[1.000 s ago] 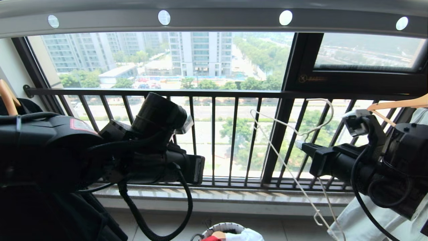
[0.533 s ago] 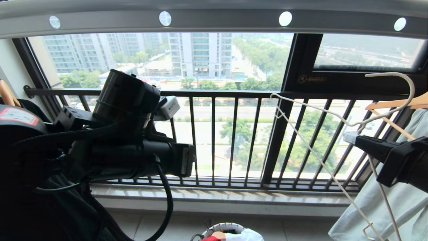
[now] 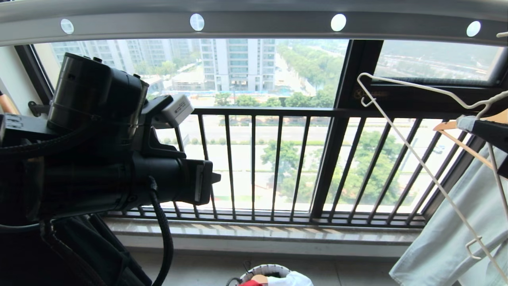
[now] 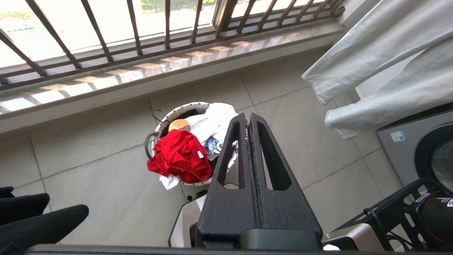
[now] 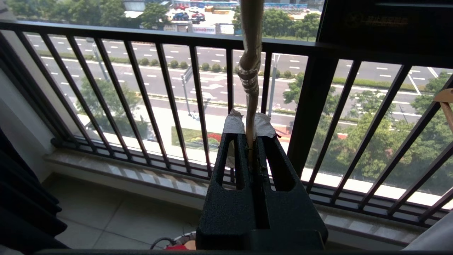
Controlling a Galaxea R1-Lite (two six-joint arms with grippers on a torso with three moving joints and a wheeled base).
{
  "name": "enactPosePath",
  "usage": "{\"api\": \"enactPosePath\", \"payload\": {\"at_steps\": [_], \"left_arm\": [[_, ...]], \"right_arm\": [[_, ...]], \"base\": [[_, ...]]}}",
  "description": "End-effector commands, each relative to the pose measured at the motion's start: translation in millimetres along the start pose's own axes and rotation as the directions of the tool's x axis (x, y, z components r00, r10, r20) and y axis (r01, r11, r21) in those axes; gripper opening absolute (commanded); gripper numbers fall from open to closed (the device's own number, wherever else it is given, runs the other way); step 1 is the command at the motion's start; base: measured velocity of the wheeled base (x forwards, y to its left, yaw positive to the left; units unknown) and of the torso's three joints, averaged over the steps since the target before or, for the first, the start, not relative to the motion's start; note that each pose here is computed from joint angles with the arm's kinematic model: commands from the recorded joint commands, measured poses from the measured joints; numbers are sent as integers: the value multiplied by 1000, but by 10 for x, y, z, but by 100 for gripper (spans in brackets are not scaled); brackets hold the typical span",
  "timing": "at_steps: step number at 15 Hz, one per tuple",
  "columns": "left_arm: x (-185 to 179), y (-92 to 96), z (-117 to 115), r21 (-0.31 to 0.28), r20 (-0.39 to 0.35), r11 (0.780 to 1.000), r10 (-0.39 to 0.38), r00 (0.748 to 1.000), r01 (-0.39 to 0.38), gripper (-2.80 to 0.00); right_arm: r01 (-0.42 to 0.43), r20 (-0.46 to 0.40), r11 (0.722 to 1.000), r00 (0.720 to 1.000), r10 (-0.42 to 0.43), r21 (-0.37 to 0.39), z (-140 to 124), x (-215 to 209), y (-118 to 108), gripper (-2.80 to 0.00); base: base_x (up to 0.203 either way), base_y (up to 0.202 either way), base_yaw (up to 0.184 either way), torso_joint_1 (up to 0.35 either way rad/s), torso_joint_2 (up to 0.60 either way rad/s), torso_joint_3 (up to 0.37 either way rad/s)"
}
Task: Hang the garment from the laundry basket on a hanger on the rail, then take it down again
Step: Hang the clothes rack on the clothesline
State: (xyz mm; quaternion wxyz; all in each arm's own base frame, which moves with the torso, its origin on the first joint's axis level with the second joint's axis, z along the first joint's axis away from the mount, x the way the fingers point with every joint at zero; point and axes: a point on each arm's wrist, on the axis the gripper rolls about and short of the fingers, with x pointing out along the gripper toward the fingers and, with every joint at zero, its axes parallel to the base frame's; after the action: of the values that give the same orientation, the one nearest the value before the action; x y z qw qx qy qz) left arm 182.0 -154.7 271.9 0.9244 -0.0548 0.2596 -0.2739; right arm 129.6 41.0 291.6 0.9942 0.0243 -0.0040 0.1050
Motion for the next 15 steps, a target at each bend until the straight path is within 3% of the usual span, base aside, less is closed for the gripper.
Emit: {"api": "enactPosePath", "payload": {"at_steps": [1, 3, 9, 15], "left_arm": [[-147, 11, 28, 4, 41, 1000, 2, 999, -2, -280], [-227, 13, 46, 7, 63, 1000, -3, 998, 3, -280], [-376, 13, 72, 17, 103, 1000, -16, 995, 14, -280], [-497, 12, 99, 18, 139, 1000, -27, 990, 24, -280]], "right_arm": [[47, -3, 999, 999, -47, -8, 61, 99, -41, -280], [101, -16, 995, 995, -101, -11, 115, 100, -68, -280], [144, -24, 989, 989, -145, -30, 166, 201, -67, -280], [178, -84, 983, 980, -181, -45, 129, 620, -100, -280]], "base": [[0, 0, 0, 0, 0, 0], [0, 0, 0, 0, 0, 0], [0, 0, 0, 0, 0, 0], [0, 0, 0, 0, 0, 0]]}}
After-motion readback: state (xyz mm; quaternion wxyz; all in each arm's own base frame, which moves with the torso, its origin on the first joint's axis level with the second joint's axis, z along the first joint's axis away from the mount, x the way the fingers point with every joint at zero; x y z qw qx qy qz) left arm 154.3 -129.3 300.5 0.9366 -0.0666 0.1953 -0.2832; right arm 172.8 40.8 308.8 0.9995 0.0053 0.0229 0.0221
